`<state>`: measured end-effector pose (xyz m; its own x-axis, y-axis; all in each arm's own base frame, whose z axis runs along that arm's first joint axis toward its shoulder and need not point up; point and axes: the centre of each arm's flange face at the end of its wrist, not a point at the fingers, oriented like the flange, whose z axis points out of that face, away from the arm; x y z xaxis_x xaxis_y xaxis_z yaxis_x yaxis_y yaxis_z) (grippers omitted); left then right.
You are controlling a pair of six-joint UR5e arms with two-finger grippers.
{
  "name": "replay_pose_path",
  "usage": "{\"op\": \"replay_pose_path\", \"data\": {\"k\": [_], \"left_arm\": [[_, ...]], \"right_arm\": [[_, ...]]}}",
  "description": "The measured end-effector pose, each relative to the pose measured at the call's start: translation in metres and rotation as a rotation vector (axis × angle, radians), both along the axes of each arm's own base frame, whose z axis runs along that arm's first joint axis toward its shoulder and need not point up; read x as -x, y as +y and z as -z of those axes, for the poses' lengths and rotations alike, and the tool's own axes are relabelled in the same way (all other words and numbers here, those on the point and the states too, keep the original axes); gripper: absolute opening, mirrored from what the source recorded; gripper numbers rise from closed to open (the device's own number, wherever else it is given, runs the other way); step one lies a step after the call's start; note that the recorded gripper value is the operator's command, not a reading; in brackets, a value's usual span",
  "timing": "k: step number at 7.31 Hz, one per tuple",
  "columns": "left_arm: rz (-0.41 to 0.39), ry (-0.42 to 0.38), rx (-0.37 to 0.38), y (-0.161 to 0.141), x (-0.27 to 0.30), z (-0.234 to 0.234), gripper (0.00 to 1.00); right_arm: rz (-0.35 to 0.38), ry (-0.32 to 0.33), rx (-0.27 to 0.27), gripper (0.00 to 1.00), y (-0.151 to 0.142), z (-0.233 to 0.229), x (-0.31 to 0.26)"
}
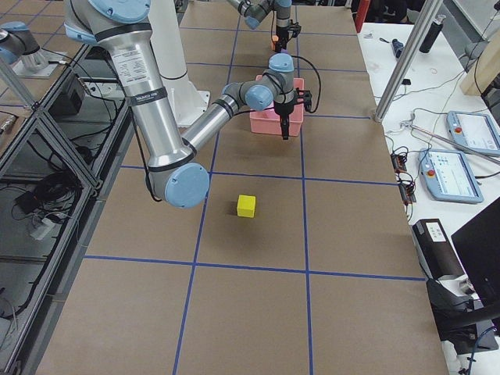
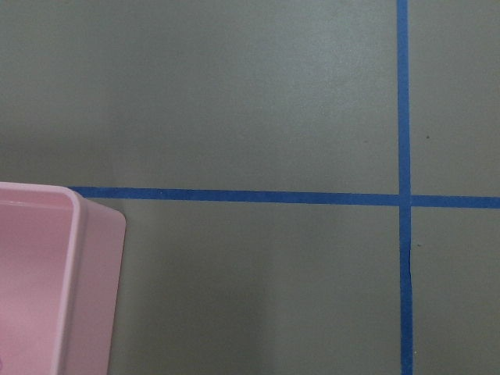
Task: Place blocks into pink bin with both arms
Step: 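Grasp the purple cube with the left gripper while the right gripper withdraws, then carry the purple cube into the bin with left gripper while right approaches yellow cube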
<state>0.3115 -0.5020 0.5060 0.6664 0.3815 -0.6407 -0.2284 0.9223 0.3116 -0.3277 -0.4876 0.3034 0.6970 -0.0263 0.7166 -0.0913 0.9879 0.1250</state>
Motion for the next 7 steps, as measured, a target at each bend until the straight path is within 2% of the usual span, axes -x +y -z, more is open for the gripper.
{"op": "replay_pose_path", "data": {"k": [1,2,3,4,6,7], "left_arm": [[-0.001,0.002,0.001,-0.001,-0.002,0.001,0.13],[0.0,0.007,0.005,-0.002,-0.003,0.004,0.0],[0.004,0.026,0.03,0.0,-0.004,0.008,0.0],[0.013,0.076,0.104,0.003,-0.005,0.017,0.0],[0.115,0.205,0.294,-0.005,-0.002,0.073,0.0],[0.176,0.253,0.36,-0.008,-0.002,0.109,0.0]], "right_arm": [[0.003,0.003,-0.002,0.99,-0.001,-0.003,-0.003],[0.005,0.007,0.0,0.99,-0.002,-0.008,-0.007],[0.01,0.012,0.006,0.99,-0.003,-0.017,-0.017],[0.02,0.018,0.01,0.99,-0.006,-0.03,-0.033],[0.058,0.037,0.014,0.99,-0.016,-0.076,-0.094],[0.082,0.049,0.007,0.99,-0.019,-0.105,-0.132]]}}
